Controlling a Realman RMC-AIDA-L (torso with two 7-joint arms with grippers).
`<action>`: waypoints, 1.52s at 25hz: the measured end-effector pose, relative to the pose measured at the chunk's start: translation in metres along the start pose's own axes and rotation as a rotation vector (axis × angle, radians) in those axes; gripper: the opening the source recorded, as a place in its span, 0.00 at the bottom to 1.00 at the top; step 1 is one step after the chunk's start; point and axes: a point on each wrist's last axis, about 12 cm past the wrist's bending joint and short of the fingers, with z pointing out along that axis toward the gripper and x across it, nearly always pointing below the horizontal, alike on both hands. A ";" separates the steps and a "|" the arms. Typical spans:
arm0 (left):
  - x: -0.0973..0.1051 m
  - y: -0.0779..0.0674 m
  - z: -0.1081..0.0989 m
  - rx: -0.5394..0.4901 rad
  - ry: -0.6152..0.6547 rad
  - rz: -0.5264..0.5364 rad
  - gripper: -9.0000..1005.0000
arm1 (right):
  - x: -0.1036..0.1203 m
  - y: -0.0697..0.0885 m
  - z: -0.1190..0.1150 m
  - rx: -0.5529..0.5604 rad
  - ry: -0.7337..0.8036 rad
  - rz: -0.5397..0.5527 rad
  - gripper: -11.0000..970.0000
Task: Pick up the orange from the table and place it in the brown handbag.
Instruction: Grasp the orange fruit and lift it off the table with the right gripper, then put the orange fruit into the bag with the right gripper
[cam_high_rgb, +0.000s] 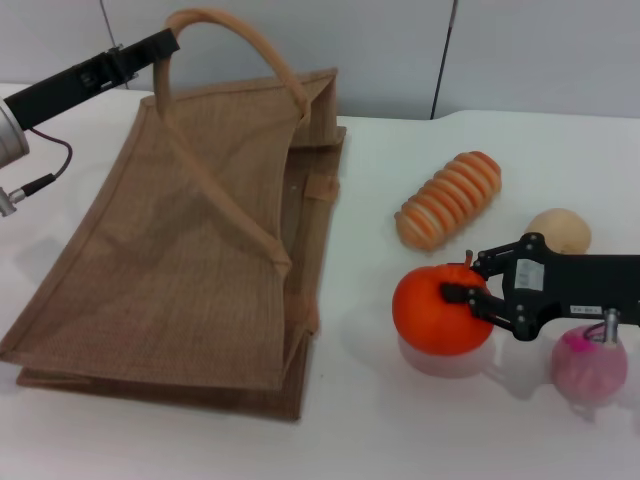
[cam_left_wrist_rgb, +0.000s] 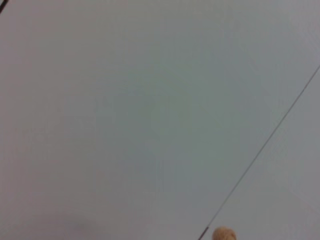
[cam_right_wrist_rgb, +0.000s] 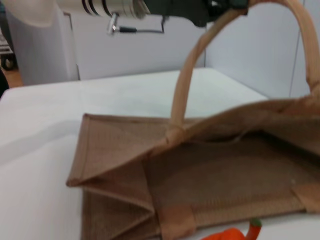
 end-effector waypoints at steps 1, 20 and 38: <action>0.000 -0.001 0.000 0.007 0.000 0.000 0.13 | 0.000 0.000 0.000 0.000 0.000 0.000 0.22; -0.006 -0.025 0.000 0.213 -0.033 -0.012 0.13 | -0.030 -0.009 0.016 0.066 -0.205 -0.100 0.19; -0.012 -0.038 -0.003 0.327 -0.056 -0.035 0.13 | -0.053 -0.008 0.087 0.034 -0.144 -0.204 0.18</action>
